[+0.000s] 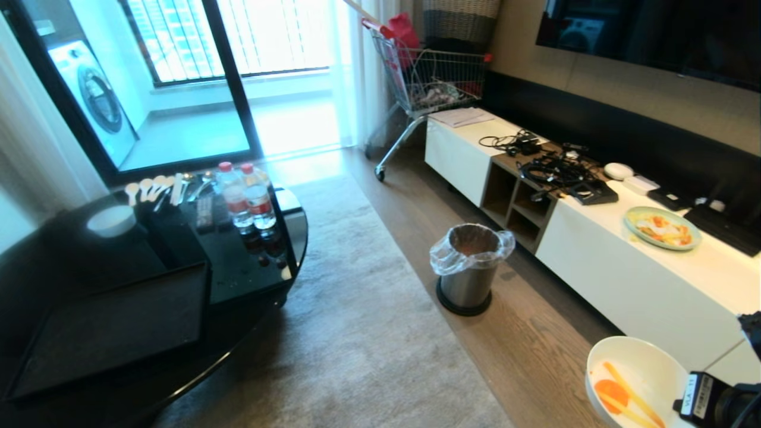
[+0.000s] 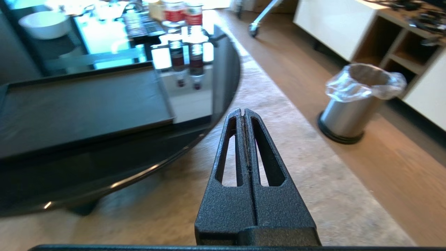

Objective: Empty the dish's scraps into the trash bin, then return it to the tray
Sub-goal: Move the bowl over the trash can

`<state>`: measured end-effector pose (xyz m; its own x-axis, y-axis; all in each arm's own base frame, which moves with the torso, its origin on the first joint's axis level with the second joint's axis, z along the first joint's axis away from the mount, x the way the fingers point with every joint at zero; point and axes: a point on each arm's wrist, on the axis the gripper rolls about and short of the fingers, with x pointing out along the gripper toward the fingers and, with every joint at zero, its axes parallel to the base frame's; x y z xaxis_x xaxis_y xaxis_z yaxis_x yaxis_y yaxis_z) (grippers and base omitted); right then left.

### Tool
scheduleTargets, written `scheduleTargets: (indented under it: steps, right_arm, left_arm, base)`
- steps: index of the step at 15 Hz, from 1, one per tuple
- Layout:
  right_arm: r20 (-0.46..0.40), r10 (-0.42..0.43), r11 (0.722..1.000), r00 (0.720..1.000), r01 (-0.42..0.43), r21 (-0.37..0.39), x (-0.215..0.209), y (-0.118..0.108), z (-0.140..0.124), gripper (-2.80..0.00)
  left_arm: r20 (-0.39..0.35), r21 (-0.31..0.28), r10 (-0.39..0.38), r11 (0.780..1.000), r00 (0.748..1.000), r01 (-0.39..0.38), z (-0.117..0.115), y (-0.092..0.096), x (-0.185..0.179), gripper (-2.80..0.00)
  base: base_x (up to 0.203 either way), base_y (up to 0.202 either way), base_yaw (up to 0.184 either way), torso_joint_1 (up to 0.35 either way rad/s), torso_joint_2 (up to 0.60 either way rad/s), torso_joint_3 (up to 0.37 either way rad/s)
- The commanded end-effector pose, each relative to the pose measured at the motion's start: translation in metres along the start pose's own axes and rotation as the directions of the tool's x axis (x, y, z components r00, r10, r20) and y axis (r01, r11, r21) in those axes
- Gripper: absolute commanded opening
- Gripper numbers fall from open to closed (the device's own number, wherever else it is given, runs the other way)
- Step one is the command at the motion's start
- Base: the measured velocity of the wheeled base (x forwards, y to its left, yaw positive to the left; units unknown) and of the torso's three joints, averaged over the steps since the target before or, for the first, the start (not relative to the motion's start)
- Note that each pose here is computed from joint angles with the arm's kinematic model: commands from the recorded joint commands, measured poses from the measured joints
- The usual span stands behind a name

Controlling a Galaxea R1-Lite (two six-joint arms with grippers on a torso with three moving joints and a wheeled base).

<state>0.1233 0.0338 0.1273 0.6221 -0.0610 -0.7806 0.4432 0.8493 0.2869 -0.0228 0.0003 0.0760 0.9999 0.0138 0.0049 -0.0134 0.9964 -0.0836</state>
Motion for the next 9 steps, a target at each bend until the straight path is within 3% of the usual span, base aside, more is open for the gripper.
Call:
scheduleTargets:
  steps: [1,7,9]
  right_arm:
    - [-0.002,-0.004,1.000,1.000,0.004,0.004,0.0008,-0.0005,-0.0008,-2.80]
    - [0.000,-0.004,1.000,1.000,0.004,0.003,0.0007,-0.0007,-0.0010,-2.80]
    - [0.000,-0.002,1.000,1.000,0.002,0.001,0.0006,-0.0003,-0.0011,-2.80]
  left_arm:
    - [0.001,-0.001,0.000,1.000,1.000,0.000,0.0001,0.0000,0.0000,-2.80]
    - [0.001,-0.001,0.000,1.000,1.000,0.000,0.0001,0.0000,0.0000,-2.80]
    - [0.001,-0.001,0.000,1.000,1.000,0.000,0.0001,0.0000,0.0000,-2.80]
  base:
    - [0.000,0.009,-0.169,-0.002,0.00,-0.001]
    - [0.000,0.009,-0.156,0.003,0.00,0.001]
    - [0.000,0.001,-0.042,0.003,0.00,0.001]
